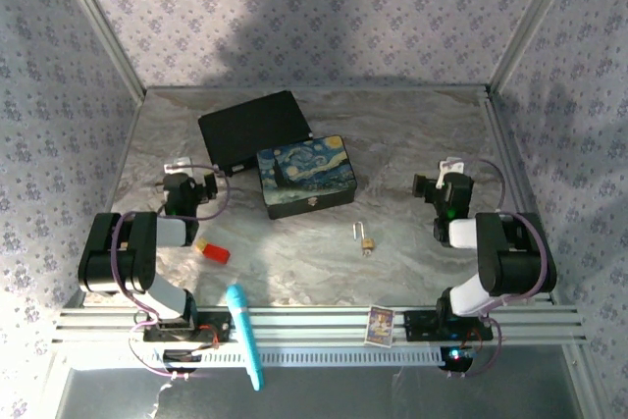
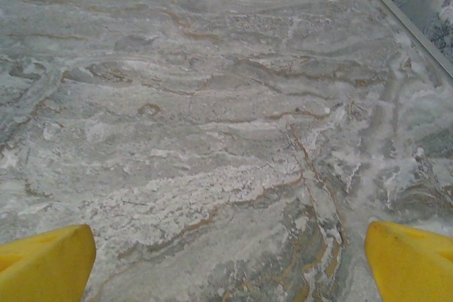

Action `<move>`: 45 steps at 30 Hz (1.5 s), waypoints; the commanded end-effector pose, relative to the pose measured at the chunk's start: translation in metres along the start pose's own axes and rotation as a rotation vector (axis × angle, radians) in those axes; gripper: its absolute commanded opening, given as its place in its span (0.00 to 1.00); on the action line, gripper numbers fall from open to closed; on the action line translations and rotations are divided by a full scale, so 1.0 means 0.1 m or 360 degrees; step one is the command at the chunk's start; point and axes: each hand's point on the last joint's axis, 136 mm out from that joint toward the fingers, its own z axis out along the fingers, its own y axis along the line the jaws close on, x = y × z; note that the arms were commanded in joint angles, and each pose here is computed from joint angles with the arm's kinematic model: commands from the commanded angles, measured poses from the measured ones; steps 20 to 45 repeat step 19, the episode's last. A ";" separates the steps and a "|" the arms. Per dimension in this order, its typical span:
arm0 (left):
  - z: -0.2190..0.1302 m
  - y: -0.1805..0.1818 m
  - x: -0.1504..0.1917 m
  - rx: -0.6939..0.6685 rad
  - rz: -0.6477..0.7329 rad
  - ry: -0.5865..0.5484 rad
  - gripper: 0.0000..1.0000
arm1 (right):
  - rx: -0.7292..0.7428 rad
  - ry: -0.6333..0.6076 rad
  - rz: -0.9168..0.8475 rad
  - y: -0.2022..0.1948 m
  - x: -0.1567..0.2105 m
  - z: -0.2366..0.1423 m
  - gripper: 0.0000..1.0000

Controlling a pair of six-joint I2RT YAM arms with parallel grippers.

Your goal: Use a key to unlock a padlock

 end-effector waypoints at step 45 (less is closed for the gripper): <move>0.03 -0.17 -0.22 0.0152 0.0046 -0.0093 1.00 | -0.0105 -0.0059 -0.0041 0.10 -0.17 0.04 0.99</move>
